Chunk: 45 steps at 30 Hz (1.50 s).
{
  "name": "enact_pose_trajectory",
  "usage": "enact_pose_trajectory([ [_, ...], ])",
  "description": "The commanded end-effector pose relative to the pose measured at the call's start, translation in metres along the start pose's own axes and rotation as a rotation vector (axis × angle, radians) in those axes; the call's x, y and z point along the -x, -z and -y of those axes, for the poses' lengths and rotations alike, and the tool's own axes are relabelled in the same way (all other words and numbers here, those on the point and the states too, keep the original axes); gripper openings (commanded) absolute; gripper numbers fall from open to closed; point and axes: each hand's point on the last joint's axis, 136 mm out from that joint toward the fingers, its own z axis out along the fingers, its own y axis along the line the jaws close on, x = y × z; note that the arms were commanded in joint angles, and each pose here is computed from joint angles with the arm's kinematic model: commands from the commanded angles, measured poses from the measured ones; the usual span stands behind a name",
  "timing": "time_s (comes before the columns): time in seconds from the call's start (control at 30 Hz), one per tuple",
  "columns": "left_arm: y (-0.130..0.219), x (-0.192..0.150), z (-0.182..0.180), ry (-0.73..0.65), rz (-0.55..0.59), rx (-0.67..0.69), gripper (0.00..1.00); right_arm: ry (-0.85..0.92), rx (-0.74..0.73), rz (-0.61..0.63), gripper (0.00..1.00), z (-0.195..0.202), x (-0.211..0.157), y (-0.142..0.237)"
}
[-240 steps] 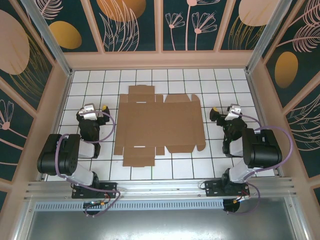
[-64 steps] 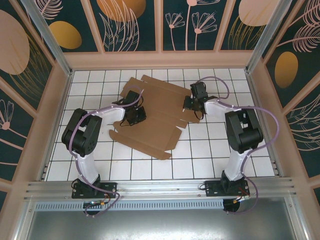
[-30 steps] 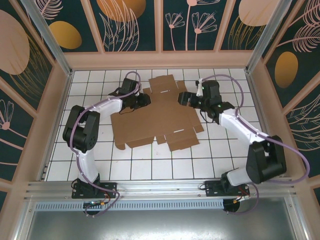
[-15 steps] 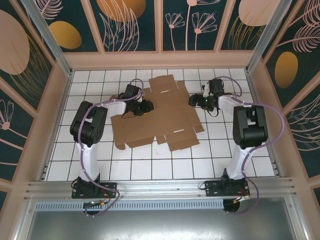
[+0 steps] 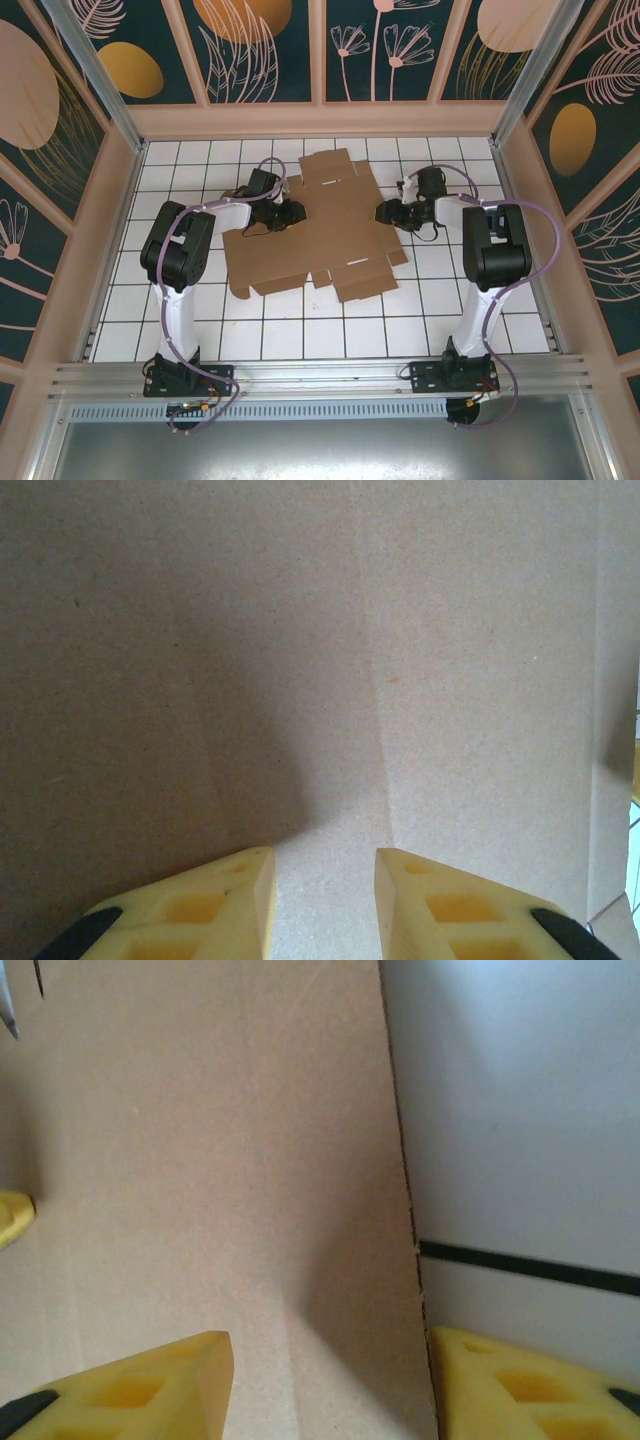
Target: Fold the paper box
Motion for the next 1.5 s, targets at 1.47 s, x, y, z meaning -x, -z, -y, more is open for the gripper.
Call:
enact_pose_trajectory([
  [1.47,-0.008,-0.006,-0.027,0.044,-0.021,0.086,0.30,0.646,-0.762,0.009,0.10,-0.024,-0.010,-0.011],
])
